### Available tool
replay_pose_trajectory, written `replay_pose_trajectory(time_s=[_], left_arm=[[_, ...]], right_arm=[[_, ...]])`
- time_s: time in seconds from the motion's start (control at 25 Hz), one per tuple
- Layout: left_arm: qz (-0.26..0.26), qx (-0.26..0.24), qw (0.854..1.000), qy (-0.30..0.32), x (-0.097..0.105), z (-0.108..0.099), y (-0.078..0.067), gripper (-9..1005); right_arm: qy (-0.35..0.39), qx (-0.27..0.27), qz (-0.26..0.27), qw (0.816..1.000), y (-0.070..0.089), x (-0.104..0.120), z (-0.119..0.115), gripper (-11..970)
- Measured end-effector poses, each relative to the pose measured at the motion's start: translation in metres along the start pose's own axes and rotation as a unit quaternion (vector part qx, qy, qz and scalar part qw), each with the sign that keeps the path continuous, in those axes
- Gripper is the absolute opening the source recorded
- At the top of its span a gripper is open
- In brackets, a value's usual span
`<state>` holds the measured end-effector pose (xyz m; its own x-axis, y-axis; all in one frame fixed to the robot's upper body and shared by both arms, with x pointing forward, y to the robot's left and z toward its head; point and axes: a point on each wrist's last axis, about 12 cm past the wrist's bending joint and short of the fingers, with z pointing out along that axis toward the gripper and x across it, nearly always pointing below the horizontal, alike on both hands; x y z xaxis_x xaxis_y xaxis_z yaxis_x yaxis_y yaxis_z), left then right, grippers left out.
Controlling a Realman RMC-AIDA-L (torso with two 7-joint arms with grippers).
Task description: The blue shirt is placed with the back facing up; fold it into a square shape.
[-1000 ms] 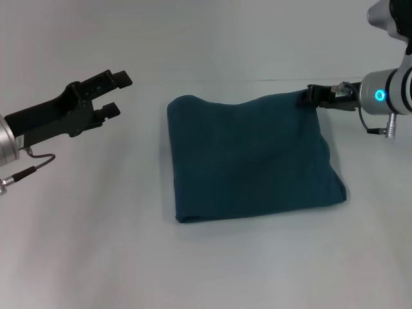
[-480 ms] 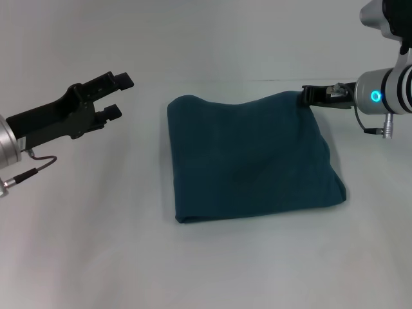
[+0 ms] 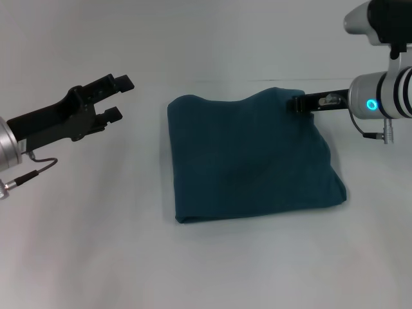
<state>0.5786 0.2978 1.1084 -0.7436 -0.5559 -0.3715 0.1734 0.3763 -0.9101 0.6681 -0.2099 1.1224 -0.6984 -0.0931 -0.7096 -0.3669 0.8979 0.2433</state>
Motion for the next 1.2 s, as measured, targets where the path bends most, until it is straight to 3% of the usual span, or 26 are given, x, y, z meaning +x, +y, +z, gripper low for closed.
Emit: replay_pose_trajectory(time_s=[0.24,0.48,1.2], left_arm=[[0.0,0.0,1.0,0.0,0.0,0.0,0.0,927],[0.001,0.002,1.0,0.0,-0.001,0.001,-0.001,928],[-0.002,0.005,1.0,0.001,-0.002,0.004,-0.003,928]], right_arm=[[-0.006,0.01,-0.052,0.999,0.007,-0.005,0.0,9],[-0.017,0.028,-0.077,0.996,0.004,-0.012,-0.006,10],[-0.018,0.065,-0.082,0.994,-0.01,-0.005,-0.003,9]])
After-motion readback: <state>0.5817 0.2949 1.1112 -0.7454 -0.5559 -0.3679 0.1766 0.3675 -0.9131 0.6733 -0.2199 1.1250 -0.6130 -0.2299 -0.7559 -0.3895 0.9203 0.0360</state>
